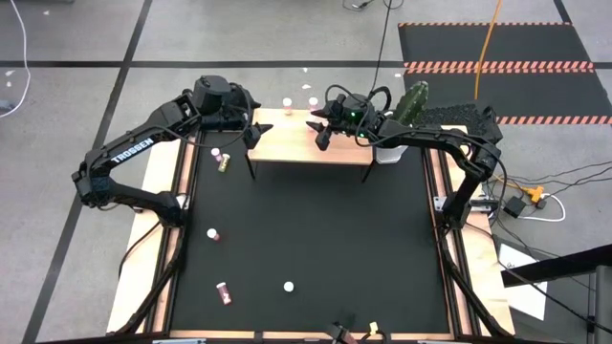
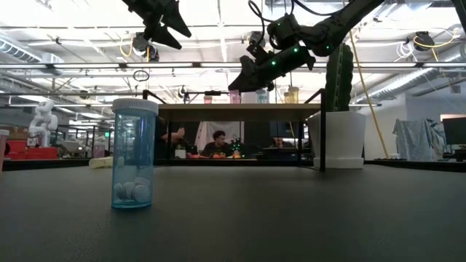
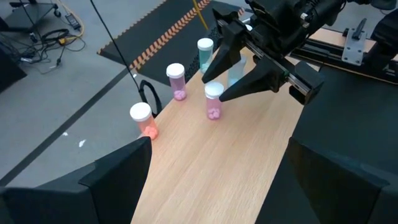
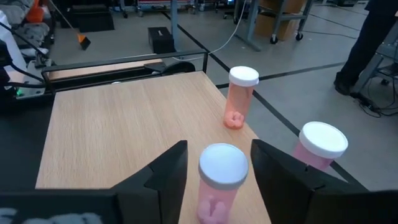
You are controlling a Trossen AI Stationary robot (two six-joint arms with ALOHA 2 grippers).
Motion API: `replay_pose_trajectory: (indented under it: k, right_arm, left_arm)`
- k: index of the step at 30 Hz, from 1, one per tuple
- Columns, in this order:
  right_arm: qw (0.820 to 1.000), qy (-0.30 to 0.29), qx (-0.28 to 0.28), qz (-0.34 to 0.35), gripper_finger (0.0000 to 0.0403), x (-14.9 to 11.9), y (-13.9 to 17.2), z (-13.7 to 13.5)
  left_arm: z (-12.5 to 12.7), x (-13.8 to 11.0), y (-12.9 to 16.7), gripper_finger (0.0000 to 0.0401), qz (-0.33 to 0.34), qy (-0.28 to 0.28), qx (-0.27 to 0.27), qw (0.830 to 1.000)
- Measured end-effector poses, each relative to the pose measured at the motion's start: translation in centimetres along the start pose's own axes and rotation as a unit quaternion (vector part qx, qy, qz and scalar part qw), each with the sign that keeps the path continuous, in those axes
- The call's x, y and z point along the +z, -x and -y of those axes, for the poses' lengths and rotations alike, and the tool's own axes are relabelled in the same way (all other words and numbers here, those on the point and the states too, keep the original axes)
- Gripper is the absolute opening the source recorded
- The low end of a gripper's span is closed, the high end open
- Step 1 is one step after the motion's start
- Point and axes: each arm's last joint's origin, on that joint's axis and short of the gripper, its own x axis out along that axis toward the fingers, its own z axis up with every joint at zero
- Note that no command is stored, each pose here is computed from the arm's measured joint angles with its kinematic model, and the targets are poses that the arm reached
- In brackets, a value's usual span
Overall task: Pick and place medicine bottles onto shelf by color
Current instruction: Put the top red pill bottle on the shelf aligned with the other red pill bottle
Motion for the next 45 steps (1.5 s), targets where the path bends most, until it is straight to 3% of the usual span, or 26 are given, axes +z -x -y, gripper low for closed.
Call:
replay_pose_trajectory:
  k: [7, 13, 21, 24, 28, 36, 45]
  right_arm:
    - [1.0, -0.003, -0.003, 0.01, 0.0185, 0.9, 0.9, 0.0]
    - [0.997, -0.01, 0.026, 0.076, 0.0185, 5.1, 5.3, -1.2]
    - [0.988, -0.011, 0.069, 0.14, 0.0185, 9.6, 13.3, -3.2]
    - [0.984, -0.032, 0.096, 0.146, 0.0185, 10.2, 15.6, -3.7]
    - [0.981, -0.049, 0.114, 0.152, 0.0185, 10.8, 18.1, -4.4]
    - [0.964, -0.066, 0.22, 0.132, 0.0185, 9.6, 19.8, -6.6]
    - [0.944, -0.125, 0.296, 0.07, 0.0185, 4.5, 20.8, -9.6]
  left_arm:
    - [0.0, -0.1, 0.0, 0.0376, -0.003, 0.002, 0.0, 1.0]
    - [0.0, 0.3, 0.7, 0.0376, 0.014, 0.004, 0.004, 1.0]
    - [-0.2, 1.4, 3.7, 0.0376, 0.059, 0.11, 0.082, 0.989]
    - [-0.1, 0.7, 4.3, 0.0376, 0.036, 0.156, 0.098, 0.982]
    - [1.1, -0.5, 4.3, 0.0376, -0.029, 0.187, 0.073, 0.979]
    - [5.1, -4.5, 3.2, 0.0376, -0.155, 0.255, 0.103, 0.949]
    - [10.6, -10.5, 3.6, 0.0376, -0.281, 0.331, 0.137, 0.89]
